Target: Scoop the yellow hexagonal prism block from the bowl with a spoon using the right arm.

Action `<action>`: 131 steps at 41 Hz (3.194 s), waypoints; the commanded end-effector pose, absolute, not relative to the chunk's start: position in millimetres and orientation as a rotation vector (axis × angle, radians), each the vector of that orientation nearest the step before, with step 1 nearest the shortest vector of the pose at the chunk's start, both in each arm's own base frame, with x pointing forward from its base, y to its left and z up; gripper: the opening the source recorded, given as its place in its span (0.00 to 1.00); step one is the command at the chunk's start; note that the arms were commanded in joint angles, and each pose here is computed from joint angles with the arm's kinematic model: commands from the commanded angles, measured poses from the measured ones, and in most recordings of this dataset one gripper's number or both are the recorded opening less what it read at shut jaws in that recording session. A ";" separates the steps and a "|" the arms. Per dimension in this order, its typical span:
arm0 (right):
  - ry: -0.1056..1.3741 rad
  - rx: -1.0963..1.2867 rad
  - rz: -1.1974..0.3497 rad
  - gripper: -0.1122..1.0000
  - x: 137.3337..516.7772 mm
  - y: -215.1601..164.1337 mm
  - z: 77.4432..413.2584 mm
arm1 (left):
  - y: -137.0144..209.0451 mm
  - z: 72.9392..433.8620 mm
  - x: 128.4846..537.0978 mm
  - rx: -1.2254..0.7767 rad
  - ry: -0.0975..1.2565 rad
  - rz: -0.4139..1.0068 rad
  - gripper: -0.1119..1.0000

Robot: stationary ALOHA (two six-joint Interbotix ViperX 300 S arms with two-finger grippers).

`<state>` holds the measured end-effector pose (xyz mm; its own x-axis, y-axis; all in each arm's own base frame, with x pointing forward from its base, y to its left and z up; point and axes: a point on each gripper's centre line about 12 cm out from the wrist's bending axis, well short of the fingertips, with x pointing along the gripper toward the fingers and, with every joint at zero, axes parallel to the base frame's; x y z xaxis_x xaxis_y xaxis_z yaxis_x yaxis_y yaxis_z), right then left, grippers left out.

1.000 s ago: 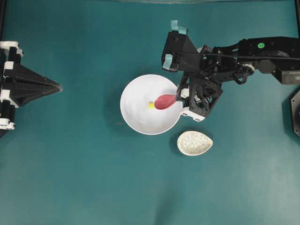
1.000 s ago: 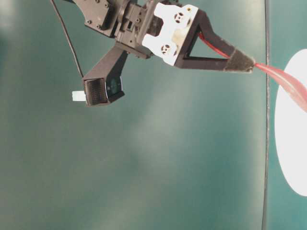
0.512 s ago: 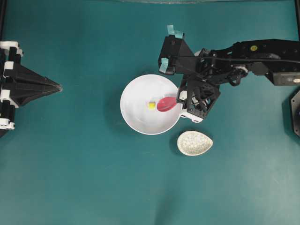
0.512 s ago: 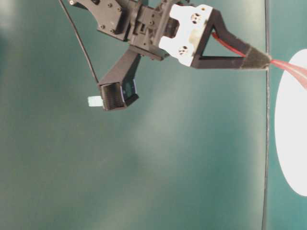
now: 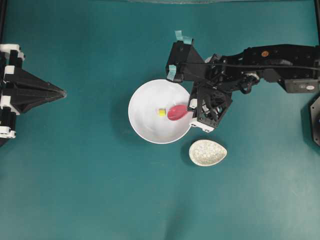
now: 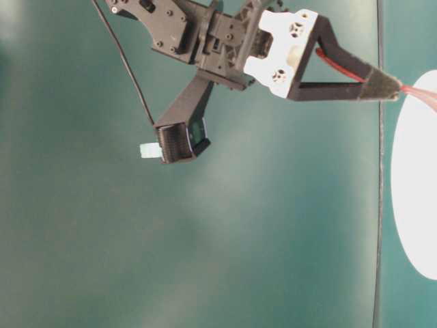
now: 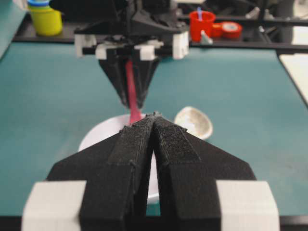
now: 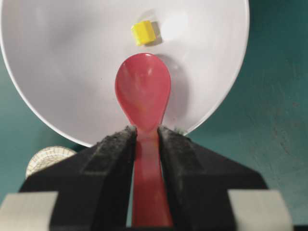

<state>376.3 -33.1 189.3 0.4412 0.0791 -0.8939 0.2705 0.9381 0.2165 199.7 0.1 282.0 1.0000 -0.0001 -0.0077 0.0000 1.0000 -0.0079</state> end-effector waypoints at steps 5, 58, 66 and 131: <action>1.075 0.343 -0.117 0.30 383.1 -32.3 194.4 | 0.1 292.9 202.3 -0.008 -0.025 -0.001 0.09; 0.978 0.327 -0.130 0.30 406.6 -31.6 171.0 | 0.0 292.3 202.2 -0.006 -0.023 -0.001 0.09; 0.963 0.323 -0.133 0.30 409.5 -32.7 167.3 | 0.0 292.3 202.2 -0.008 -0.023 -0.001 0.09; 0.908 0.421 -0.151 0.30 368.0 -33.0 252.2 | 0.1 292.9 202.3 -0.009 -0.025 -0.001 0.09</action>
